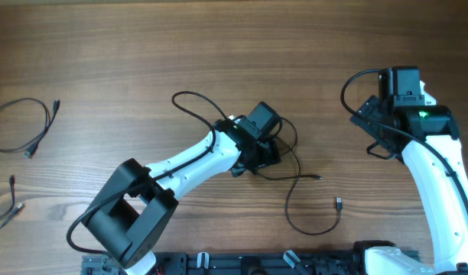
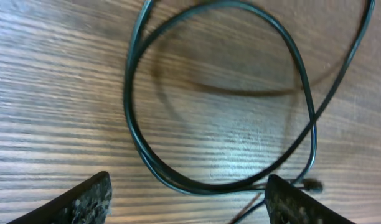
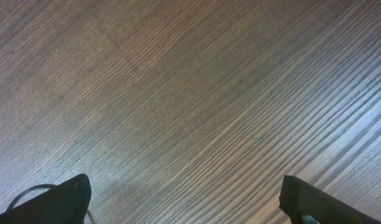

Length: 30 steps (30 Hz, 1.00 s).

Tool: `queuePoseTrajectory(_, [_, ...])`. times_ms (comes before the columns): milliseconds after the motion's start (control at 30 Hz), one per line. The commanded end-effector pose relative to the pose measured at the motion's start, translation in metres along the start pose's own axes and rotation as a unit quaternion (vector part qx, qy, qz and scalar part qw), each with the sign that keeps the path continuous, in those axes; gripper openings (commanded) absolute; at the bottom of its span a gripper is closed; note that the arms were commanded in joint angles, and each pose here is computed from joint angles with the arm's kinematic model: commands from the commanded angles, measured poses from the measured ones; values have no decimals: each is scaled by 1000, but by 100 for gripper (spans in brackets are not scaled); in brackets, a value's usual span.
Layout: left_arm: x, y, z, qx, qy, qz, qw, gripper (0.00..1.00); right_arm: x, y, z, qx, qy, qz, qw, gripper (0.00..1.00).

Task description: Untangle cables

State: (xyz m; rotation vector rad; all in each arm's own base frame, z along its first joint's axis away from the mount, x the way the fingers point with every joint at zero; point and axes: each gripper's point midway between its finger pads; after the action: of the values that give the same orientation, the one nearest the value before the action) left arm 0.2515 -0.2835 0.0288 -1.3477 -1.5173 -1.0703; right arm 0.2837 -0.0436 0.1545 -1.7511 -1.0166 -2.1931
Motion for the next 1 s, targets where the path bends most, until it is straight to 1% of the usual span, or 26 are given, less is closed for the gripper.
queuePoseTrajectory(0, [-4, 6, 4, 18, 11, -14, 1000, 75, 3, 5, -3, 12, -3, -11, 1000, 100])
queuePoseTrajectory(67, [-5, 6, 5, 19, 12, -14, 1000, 71, 3, 5, -3, 12, -3, -11, 1000, 100])
queuePoseTrajectory(167, [-17, 5, 10, 20, 24, -8, 999, 70, 3, 5, -3, 12, -3, -11, 1000, 100])
queuePoseTrajectory(267, [-21, 5, 12, 20, 27, -6, 999, 45, 3, 5, -3, 17, -3, -11, 1000, 100])
queuePoseTrajectory(300, [-21, 5, 12, 20, 29, -5, 999, 39, 3, 5, -3, 17, -3, -11, 1000, 100])
queuePoseTrajectory(333, [-22, 4, 13, 21, 30, -4, 999, 38, 3, 4, -3, 17, -3, -11, 1000, 100])
queuePoseTrajectory(400, [-27, 4, 16, 21, 37, -1, 999, 26, 3, 2, 0, 17, 4, -3, 1000, 100])
queuePoseTrajectory(433, [-27, 5, 18, 16, 41, -5, 999, 8, 3, 1, 0, 17, 5, 0, 1000, 100])
queuePoseTrajectory(467, [-26, 7, 19, 16, 44, -9, 999, 4, 3, 1, 0, 17, 5, -1, 1000, 100])
queuePoseTrajectory(533, [-23, 12, 21, 12, 44, -16, 999, 4, 3, 1, 0, 27, 5, -1, 1000, 100])
queuePoseTrajectory(567, [-20, 17, 21, -5, 41, -20, 999, 4, 3, 1, 0, 27, 4, 0, 1000, 100])
queuePoseTrajectory(600, [-9, 28, 20, -37, 36, -37, 998, 4, 3, 0, -1, 27, 4, 0, 1000, 100])
queuePoseTrajectory(667, [23, 59, 19, -72, 42, -103, 991, 4, 3, -1, 0, 27, 7, 4, 1000, 100])
queuePoseTrajectory(733, [61, 89, 22, -100, 57, -172, 978, 4, 3, -3, 2, 27, 11, 10, 1000, 100])
queuePoseTrajectory(767, [87, 104, 27, -114, 71, -213, 968, 4, 3, -3, 2, 27, 12, 11, 1000, 100])
queuePoseTrajectory(867, [159, 148, 54, -125, 134, -328, 927, 4, 3, -3, 2, 27, 12, 11, 1000, 100])
queuePoseTrajectory(900, [185, 163, 66, -121, 155, -368, 909, 4, 3, -4, 3, 27, 15, 14, 999, 100])
queuePoseTrajectory(967, [247, 201, 97, -111, 202, -458, 858, 4, 3, -6, 5, 27, 21, 18, 999, 100])
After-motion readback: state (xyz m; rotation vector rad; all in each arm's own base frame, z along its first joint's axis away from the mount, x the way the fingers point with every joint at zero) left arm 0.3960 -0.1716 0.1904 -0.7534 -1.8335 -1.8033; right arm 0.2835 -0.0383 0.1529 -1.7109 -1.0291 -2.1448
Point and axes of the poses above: each gripper's point midway between its finger pads, its own x axis back along the fingers, its own z axis along the line the jaws close on, y = z × x, and after that the axes turned 11 degrees about -x, right-handed
